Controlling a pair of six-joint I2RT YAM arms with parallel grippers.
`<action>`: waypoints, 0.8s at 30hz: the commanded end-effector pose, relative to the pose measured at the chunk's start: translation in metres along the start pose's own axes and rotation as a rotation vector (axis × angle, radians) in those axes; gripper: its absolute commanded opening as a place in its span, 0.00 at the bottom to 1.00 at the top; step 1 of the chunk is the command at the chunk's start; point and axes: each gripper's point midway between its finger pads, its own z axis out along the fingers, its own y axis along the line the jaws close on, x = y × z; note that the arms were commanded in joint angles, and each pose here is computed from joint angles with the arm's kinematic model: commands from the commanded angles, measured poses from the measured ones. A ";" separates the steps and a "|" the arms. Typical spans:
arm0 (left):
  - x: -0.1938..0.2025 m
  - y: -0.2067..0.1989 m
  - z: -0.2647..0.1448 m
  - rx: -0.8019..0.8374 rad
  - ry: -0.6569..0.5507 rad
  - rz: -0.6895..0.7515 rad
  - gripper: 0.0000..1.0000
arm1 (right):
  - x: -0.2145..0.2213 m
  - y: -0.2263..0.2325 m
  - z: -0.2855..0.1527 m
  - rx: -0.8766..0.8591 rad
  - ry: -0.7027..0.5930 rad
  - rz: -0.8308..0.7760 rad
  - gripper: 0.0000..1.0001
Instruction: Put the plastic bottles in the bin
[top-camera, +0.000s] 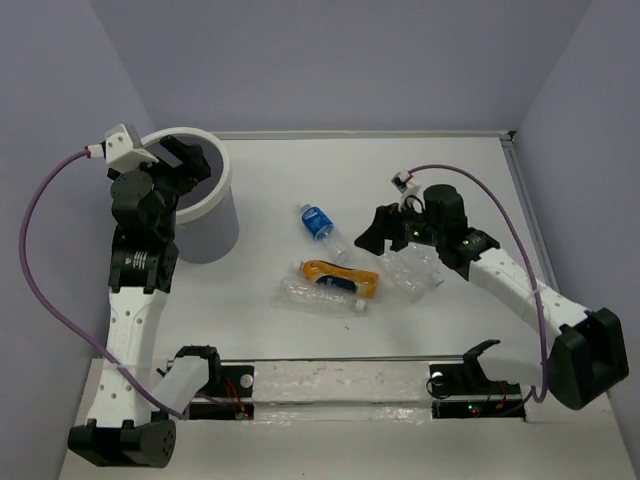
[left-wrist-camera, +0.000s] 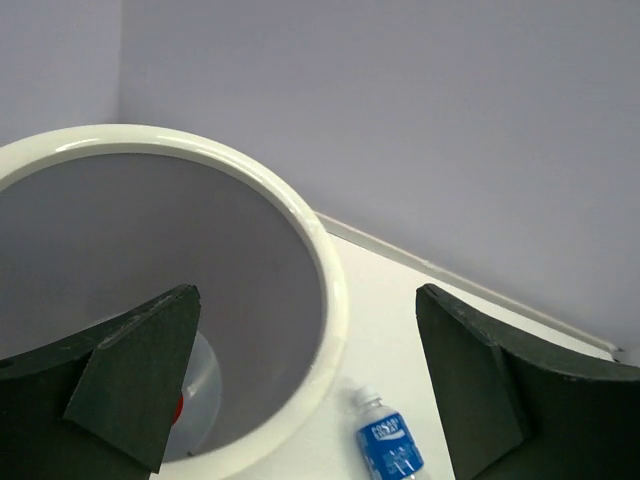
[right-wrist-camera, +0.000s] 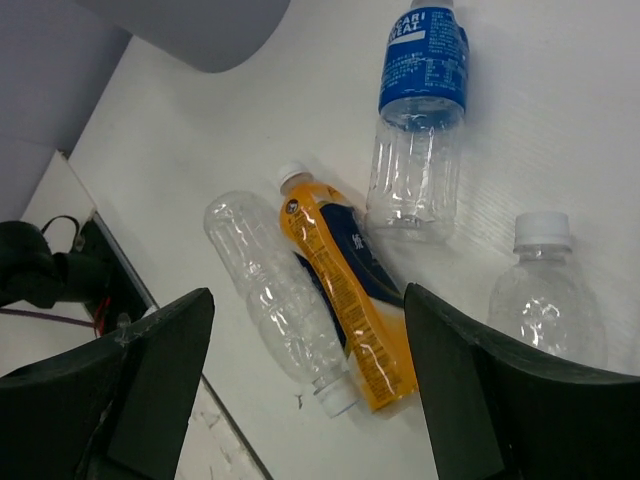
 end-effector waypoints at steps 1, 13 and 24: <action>0.001 -0.040 -0.033 0.241 0.021 -0.020 0.99 | -0.010 -0.018 0.034 0.125 0.045 -0.089 0.83; 0.094 -0.079 -0.139 0.752 0.302 -0.002 0.99 | -0.029 -0.069 0.138 0.295 0.278 -0.250 0.88; 0.099 -0.104 -0.193 0.992 0.347 0.020 0.99 | -0.001 -0.088 0.229 0.349 0.415 -0.290 0.86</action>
